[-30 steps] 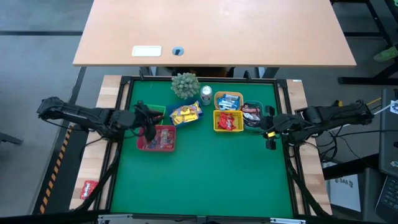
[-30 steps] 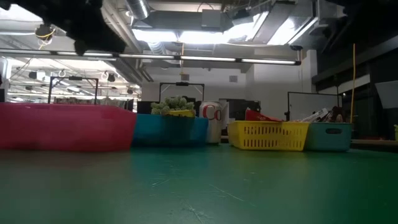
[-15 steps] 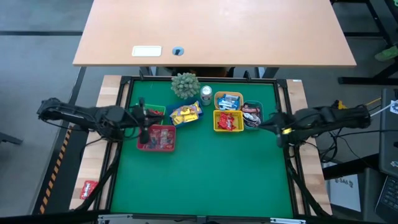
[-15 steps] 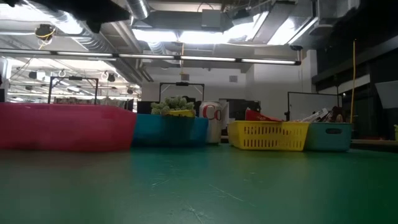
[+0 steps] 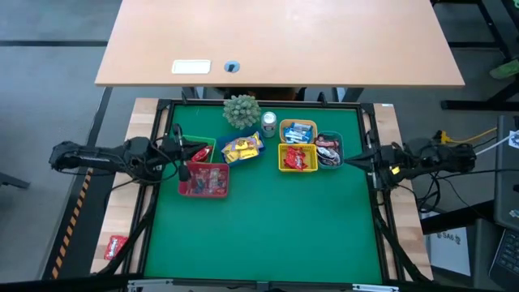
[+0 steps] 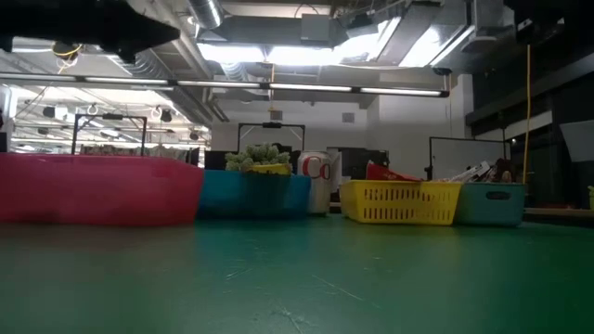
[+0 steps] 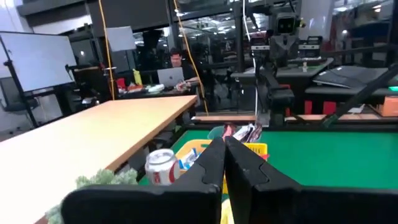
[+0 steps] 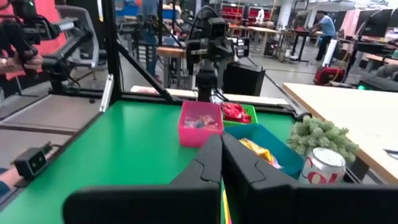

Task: Sort candy
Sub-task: Return to Home Position

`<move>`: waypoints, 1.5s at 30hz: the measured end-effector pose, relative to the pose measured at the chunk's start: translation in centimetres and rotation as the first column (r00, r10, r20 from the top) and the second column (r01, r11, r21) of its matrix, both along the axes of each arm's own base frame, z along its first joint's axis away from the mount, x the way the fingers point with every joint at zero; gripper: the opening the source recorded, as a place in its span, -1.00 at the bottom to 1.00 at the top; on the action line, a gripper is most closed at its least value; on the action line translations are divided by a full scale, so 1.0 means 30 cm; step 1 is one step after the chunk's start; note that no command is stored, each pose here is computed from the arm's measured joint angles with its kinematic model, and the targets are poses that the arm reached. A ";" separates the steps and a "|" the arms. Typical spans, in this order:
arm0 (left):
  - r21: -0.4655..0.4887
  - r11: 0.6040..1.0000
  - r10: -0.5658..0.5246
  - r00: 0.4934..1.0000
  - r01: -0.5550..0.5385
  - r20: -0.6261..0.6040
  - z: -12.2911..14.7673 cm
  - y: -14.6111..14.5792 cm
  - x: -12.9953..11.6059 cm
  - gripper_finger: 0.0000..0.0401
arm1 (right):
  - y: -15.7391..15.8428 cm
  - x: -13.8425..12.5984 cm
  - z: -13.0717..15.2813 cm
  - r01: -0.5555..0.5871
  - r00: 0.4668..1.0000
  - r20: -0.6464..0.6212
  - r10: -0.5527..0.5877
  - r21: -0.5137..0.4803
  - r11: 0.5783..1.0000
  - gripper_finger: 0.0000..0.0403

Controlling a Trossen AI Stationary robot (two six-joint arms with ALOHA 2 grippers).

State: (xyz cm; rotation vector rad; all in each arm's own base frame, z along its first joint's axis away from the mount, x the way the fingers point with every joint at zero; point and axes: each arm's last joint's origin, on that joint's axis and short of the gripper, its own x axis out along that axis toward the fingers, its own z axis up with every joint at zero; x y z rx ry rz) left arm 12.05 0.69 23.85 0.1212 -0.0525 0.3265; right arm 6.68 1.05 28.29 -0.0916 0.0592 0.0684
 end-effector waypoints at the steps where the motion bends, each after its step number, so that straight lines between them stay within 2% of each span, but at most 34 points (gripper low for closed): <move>1: 0.000 1.000 0.005 1.000 -0.005 0.000 -0.010 0.007 -0.004 -1.00 | 0.001 0.005 -0.010 0.002 1.000 -0.006 -0.002 -0.003 1.000 -0.98; 11: -0.035 0.999 -0.037 0.999 0.035 -0.040 -0.101 0.054 -0.014 -1.00 | 0.013 0.066 -0.144 0.015 0.998 -0.054 -0.015 -0.012 1.000 -0.98; 16: -0.048 0.998 -0.031 0.997 0.028 -0.068 -0.137 0.071 -0.016 -1.00 | 0.011 0.077 -0.190 0.068 0.993 -0.096 -0.066 0.015 0.998 -0.98; 28: -0.098 0.995 -0.029 0.992 0.017 -0.121 -0.215 0.086 -0.021 -1.00 | 0.015 0.092 -0.272 0.069 0.984 -0.164 -0.069 0.000 0.998 -0.97; 32: -0.107 0.993 -0.063 0.989 0.049 -0.135 -0.236 0.082 -0.021 -1.00 | 0.016 0.096 -0.304 0.069 0.980 -0.189 -0.069 -0.008 0.998 -0.97; 37: -0.182 0.982 -0.082 0.980 0.048 -0.182 -0.286 0.080 -0.025 -1.00 | 0.019 0.111 -0.356 0.068 0.983 -0.168 -0.068 -0.007 0.998 -0.97; 40: -0.185 0.981 -0.082 0.980 0.048 -0.181 -0.286 0.079 -0.025 -1.00 | 0.020 0.118 -0.406 0.074 0.982 -0.174 -0.076 -0.017 0.997 -0.97; 45: -0.184 0.982 -0.081 0.981 0.048 -0.175 -0.284 0.080 -0.024 -1.00 | 0.023 0.125 -0.410 0.053 0.988 -0.141 -0.057 -0.028 0.998 -0.97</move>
